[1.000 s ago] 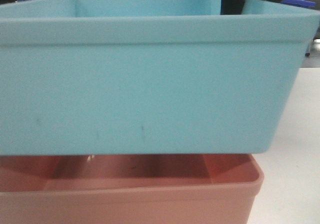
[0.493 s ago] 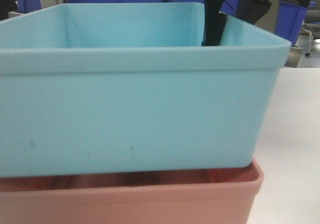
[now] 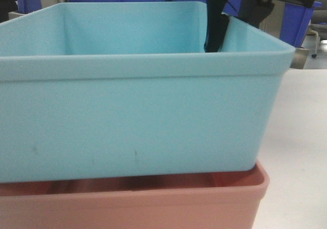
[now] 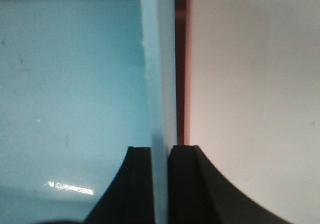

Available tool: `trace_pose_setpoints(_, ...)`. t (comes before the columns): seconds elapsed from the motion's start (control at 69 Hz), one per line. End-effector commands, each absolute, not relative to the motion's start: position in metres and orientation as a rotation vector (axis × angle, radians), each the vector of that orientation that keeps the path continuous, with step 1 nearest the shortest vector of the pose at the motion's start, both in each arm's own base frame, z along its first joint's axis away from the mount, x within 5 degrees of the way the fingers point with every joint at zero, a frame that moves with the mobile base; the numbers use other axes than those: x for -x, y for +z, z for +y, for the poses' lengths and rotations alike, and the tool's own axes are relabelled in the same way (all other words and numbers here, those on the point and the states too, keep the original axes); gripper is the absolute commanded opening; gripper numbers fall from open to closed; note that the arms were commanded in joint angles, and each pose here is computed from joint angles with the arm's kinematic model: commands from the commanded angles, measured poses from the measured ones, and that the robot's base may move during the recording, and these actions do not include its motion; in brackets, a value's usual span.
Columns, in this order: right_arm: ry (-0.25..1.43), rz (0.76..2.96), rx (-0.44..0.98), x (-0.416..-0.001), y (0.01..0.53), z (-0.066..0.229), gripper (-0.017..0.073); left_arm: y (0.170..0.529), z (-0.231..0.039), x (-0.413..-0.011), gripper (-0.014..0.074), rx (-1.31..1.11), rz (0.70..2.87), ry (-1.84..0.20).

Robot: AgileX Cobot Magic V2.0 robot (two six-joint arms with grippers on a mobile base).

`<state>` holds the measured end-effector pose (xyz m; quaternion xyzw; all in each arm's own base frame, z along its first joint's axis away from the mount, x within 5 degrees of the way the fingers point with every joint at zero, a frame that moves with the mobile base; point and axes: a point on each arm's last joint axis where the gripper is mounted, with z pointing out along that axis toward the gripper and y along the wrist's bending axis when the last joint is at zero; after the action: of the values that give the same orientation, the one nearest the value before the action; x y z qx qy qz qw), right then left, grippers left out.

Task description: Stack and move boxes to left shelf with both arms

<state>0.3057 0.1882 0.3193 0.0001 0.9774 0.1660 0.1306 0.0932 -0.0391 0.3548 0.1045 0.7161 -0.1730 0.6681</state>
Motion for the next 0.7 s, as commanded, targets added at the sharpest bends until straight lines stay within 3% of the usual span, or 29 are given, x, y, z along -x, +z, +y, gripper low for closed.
trace_pose_setpoints(0.0,0.587,2.701,0.004,-0.300,0.352,0.187,0.0057,0.373,-0.039,-0.092,0.0335,-0.217,1.502,-0.414)
trace_pose_setpoints(0.681,0.566,2.735,-0.011,-0.299,0.329,0.187,0.0057,0.373,-0.039,-0.092,0.0335,-0.216,1.500,-0.414)
